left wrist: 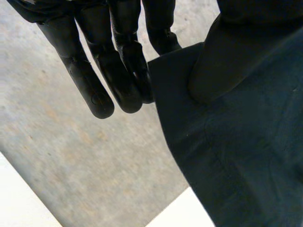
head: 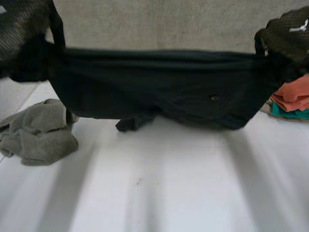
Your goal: Fold the laundry.
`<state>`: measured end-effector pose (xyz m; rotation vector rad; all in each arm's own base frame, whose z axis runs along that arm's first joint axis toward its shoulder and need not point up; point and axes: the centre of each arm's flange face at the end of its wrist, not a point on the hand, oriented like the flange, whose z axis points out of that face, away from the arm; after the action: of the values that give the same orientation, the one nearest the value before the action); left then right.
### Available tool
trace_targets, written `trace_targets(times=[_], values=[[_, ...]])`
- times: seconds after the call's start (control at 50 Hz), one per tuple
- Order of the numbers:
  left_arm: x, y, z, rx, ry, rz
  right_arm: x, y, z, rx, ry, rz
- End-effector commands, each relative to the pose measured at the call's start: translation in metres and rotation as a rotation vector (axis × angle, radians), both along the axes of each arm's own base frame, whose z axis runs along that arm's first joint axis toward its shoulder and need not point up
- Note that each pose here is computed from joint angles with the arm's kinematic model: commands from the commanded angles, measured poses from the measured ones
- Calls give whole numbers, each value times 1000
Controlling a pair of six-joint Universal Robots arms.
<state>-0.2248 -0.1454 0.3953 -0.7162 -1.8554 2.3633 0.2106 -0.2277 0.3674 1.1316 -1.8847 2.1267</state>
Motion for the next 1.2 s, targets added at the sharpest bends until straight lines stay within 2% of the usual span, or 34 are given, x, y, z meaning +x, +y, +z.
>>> trace_targets(times=[0.02, 0.08, 0.16, 0.24, 0.26, 0.3, 0.32, 0.34, 0.38, 0.4, 0.46, 0.48, 0.58, 0.68, 0.76, 0.9, 0.94, 1.04, 1.2], values=[[-13, -37, -23, 202, -112, 18, 18, -33, -35, 168, 107, 52], [-28, -66, -61, 309, -172, 2, 29, -49, -69, 243, 177, 61], [-49, -110, -106, 370, -206, -20, 47, -74, -104, 267, 197, 46], [-69, -159, -117, 242, -184, -25, 66, -114, -107, 117, 116, -24], [-73, -180, -106, 131, -163, -10, 73, -128, -94, 19, 59, -60], [-76, -196, -82, -19, -128, 5, 79, -143, -73, -108, -19, -98], [-76, -208, -47, -202, -75, 26, 81, -149, -60, -178, -65, -114], [-74, -212, -28, -298, -46, 38, 84, -157, -32, -321, -160, -129], [-71, -213, 10, -474, 29, 59, 85, -161, -4, -463, -256, -118], [-67, -205, 44, -615, 111, 62, 85, -160, 21, -594, -342, -97], [-64, -190, 75, -735, 212, 26, 87, -155, 43, -728, -439, -37], [-65, -184, 79, -737, 235, -10, 91, -150, 49, -777, -473, 25], [-67, -177, 60, -634, 182, -82, 96, -147, 43, -757, -460, 170], [-65, -175, 25, -509, 112, -67, 91, -159, 16, -648, -433, 117], [-63, -177, -19, -377, 41, -27, 91, -168, -24, -515, -377, 109], [-64, -166, -133, -64, -121, -33, 94, -157, -140, -182, -197, 130], [-65, -156, -174, 52, -171, -53, 92, -146, -188, -85, -96, 133], [-61, -130, -240, 258, -265, -89, 83, -127, -234, -6, 84, 126], [-54, -93, -230, 339, -309, -111, 64, -86, -223, 197, 211, 124]])
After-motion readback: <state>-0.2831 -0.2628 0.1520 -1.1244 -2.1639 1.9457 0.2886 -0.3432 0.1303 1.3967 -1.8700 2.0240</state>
